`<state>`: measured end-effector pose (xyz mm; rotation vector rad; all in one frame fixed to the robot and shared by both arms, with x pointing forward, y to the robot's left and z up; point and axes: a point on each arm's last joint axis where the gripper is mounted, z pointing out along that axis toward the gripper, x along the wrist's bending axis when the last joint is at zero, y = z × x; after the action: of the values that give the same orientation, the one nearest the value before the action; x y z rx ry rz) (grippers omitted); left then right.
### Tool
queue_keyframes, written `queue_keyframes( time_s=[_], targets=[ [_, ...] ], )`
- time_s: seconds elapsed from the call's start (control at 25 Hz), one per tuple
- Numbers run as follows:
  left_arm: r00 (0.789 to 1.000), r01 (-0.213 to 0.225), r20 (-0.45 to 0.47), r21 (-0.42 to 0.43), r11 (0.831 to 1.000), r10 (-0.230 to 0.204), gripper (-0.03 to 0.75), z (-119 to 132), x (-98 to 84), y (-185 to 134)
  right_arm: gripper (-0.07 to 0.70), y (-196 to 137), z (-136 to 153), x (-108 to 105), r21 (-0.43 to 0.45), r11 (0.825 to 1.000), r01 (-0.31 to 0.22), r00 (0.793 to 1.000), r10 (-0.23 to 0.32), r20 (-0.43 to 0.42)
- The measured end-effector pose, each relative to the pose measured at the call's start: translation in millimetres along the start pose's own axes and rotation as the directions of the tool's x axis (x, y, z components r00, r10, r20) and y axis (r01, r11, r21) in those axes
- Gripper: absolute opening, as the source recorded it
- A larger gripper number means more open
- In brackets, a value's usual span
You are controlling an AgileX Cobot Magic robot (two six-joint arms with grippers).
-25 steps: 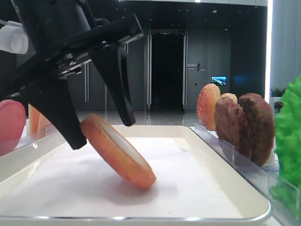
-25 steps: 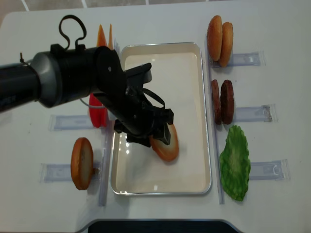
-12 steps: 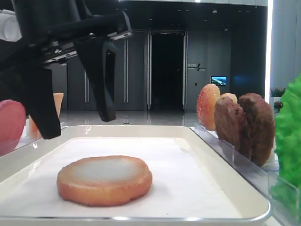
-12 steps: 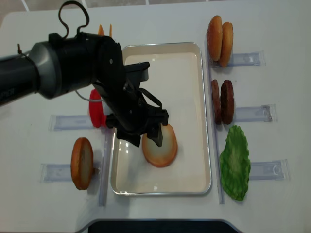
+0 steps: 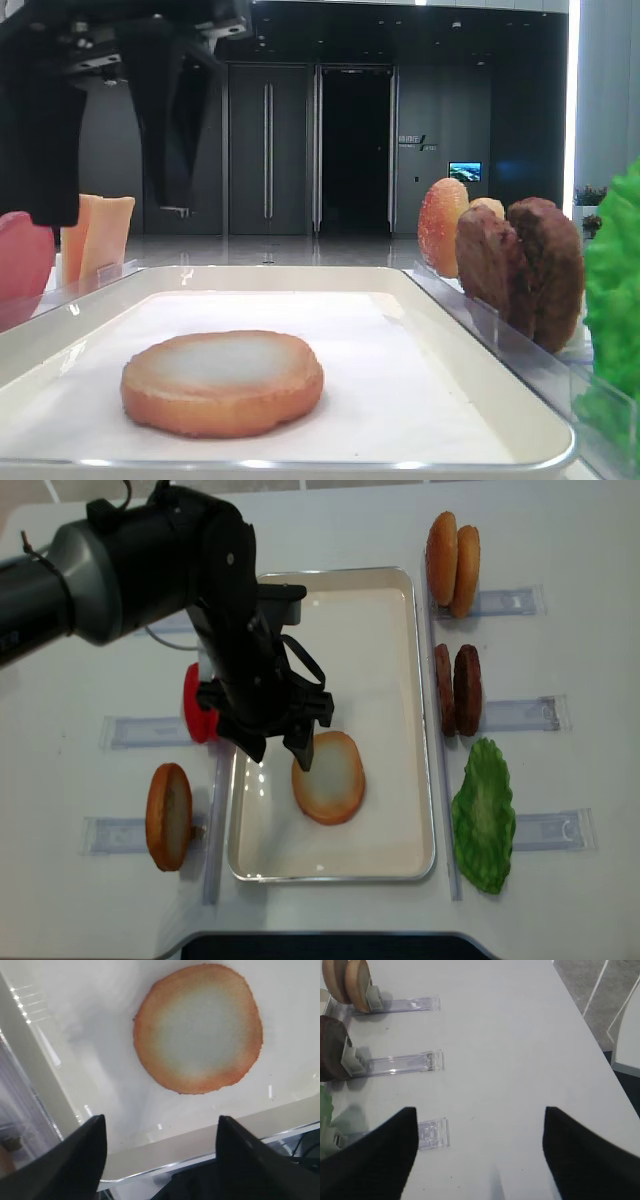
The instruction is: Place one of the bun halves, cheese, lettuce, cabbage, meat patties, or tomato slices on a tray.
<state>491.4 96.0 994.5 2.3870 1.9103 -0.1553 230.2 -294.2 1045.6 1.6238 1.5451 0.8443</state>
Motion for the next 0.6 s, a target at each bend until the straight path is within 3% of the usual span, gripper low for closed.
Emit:
queue_keyframes(
  time_s=[0.32, 0.6],
  targets=[
    [0.997, -0.015, -0.074, 0.009, 1.0, 0.016, 0.517, -19.5, 1.6, 4.9, 0.524, 0.0, 0.0, 0.0, 0.0, 1.0, 0.0, 1.0, 0.0, 0.0],
    [0.998, -0.005, -0.055, -0.017, 1.0, 0.004, 0.517, -28.9, -2.0, 8.7, 0.524, 0.0, 0.0, 0.0, 0.0, 1.0, 0.0, 1.0, 0.0, 0.0]
  ],
)
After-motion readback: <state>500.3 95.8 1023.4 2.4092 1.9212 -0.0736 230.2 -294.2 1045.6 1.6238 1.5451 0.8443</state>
